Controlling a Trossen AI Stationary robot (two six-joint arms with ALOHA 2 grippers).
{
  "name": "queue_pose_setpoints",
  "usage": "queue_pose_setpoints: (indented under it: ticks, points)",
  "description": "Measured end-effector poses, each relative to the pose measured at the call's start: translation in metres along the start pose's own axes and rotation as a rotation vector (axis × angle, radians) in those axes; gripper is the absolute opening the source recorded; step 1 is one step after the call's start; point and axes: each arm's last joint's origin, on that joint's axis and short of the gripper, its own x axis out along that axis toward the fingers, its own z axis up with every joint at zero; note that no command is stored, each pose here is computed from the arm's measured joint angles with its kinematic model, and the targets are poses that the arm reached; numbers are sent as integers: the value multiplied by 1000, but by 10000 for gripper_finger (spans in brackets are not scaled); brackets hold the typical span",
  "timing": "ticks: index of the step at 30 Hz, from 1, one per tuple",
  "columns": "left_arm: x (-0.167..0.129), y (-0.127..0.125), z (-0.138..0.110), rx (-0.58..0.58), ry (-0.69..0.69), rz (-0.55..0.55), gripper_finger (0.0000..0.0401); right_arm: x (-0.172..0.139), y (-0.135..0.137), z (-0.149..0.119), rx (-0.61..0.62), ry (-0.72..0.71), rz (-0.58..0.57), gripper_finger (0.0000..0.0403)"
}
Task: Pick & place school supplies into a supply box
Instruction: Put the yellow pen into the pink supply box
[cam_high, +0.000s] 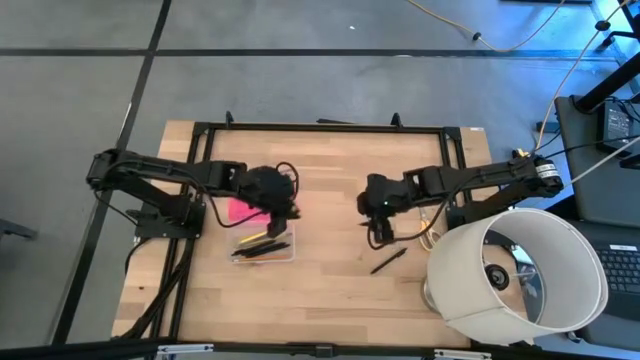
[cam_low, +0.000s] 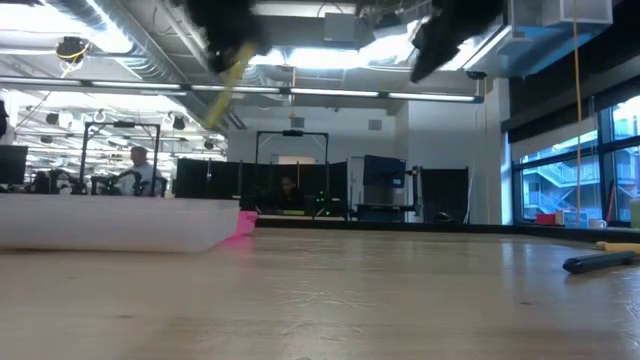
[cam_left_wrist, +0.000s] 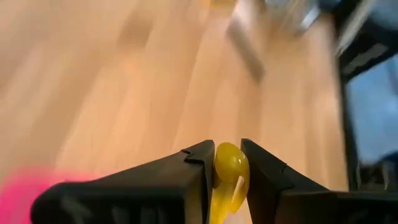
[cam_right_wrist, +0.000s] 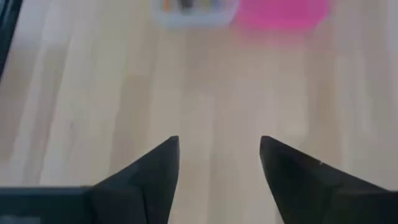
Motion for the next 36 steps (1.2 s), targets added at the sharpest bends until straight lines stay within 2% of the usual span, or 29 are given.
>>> queue_pose_setpoints:
  ticks: [3, 8, 12, 18, 28, 36]
  points:
    - [6, 6, -16, -99, 173, 64, 56, 0, 3, -7, -24, 73, 43, 227]
    - [31, 10, -28, -207, 349, 69, 56, 12, 13, -22, -97, 137, 82, 223]
    - [54, 9, -40, -217, 475, 56, 56, 28, 17, -44, -112, 222, 88, 212]
    - [75, 13, -59, -198, 638, 132, 56, 47, 26, -77, -101, 340, 91, 200]
    - [95, 21, -74, -136, 762, 169, 56, 64, 44, -122, -228, 470, 123, 196]
    - [100, 22, -76, -127, 779, 167, 58, 76, 55, -140, -273, 418, 149, 196]
